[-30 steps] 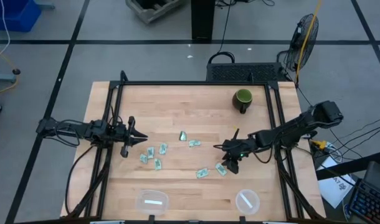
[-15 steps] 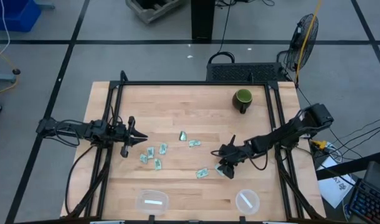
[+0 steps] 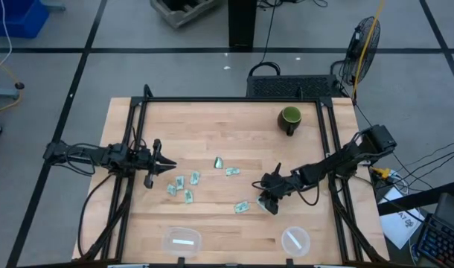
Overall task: Pick and place Stevia / Truvia into bins
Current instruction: Put the stevia packet into the right transparent container
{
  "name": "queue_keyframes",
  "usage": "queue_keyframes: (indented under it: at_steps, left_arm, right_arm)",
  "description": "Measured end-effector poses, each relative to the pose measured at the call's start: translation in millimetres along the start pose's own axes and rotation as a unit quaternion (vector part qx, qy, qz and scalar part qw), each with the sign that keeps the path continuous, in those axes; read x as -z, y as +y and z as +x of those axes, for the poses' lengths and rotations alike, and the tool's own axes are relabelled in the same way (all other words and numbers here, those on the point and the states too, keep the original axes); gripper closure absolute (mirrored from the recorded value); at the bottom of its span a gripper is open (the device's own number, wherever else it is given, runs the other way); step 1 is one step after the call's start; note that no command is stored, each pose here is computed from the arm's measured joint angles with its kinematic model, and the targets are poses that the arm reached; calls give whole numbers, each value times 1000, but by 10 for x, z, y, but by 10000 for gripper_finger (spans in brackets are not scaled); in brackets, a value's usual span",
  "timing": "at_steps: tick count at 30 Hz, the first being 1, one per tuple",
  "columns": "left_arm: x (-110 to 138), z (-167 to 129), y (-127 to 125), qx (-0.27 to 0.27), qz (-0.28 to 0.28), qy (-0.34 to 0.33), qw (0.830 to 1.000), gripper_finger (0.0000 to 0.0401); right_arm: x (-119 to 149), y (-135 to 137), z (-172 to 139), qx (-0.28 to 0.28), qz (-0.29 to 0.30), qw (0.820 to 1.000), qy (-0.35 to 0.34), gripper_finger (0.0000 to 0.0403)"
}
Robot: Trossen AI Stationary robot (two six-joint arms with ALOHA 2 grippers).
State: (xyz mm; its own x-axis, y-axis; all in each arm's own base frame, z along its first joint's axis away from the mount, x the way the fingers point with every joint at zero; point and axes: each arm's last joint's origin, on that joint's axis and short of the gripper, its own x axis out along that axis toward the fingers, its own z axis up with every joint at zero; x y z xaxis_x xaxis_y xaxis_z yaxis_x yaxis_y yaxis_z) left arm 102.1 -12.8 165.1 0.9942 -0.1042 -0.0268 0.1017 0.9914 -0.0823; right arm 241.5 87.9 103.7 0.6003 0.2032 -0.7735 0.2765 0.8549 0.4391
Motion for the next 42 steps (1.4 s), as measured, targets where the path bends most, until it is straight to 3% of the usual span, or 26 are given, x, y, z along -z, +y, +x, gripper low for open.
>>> queue_keyframes:
  at_steps: [7, 19, 30, 36, 42]
  left_arm:
    - [0, 0, 0, 0, 0, 0, 1000, 343]
    - [0, 0, 0, 0, 0, 0, 1000, 343]
    - [0, 0, 0, 0, 0, 0, 1000, 343]
    - [0, 0, 0, 0, 0, 0, 1000, 343]
    - [0, 0, 0, 0, 0, 0, 1000, 343]
  right_arm:
    - [-17, 18, 5, -16, -10, 1000, -9, 397]
    - [-88, 86, -63, -53, -23, 998, -35, 402]
    - [-258, 336, -680, -147, -73, 979, -121, 402]
    - [-181, 482, -1025, -197, -100, 965, -145, 403]
    - [4, 635, -1201, -203, -125, 956, -171, 403]
